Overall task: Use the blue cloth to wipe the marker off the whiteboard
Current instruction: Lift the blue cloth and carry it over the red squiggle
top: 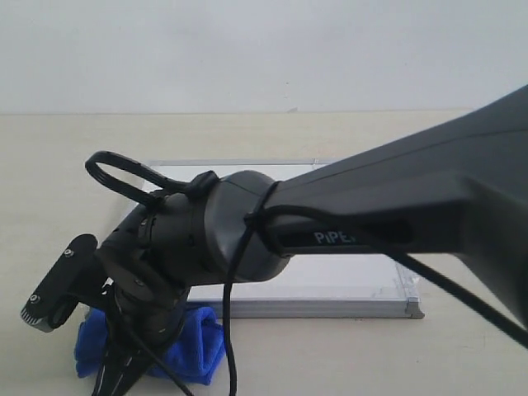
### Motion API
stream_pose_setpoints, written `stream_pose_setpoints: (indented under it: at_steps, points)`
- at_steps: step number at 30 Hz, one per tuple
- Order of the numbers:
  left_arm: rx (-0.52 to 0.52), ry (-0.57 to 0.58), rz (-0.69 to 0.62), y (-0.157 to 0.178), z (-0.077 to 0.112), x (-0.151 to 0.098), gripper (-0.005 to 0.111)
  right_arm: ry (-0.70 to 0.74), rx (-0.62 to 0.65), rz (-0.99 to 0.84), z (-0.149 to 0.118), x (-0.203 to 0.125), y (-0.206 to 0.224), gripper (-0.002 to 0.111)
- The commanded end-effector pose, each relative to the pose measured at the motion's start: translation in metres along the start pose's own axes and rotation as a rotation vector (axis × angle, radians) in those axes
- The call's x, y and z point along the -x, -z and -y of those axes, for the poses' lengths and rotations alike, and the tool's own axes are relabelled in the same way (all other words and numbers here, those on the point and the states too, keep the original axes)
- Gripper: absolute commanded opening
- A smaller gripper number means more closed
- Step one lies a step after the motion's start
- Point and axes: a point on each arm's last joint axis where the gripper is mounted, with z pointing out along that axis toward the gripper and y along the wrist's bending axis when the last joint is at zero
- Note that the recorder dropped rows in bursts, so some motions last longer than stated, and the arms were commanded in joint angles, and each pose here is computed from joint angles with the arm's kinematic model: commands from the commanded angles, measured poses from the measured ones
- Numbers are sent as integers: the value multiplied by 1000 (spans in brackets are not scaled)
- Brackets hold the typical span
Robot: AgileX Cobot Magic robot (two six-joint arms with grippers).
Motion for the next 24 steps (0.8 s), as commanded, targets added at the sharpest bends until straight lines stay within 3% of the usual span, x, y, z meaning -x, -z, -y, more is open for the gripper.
stream_pose_setpoints:
  at_steps: [1, 6, 10, 17, 24]
  points:
    - [4, -3, 1, 0, 0, -1, 4, 26, -30, 70, 9, 13, 31, 0]
    - [4, -3, 1, 0, 0, -1, 4, 51, -89, 193, 19, 34, 82, 0]
    - [4, -3, 1, 0, 0, -1, 4, 122, -238, 226, 46, 39, 106, 0]
    - [4, -3, 1, 0, 0, -1, 4, -213, -314, 200, 131, 19, 98, 0]
    - [4, -3, 1, 0, 0, -1, 4, -453, -225, 168, 175, 1, 66, 0]
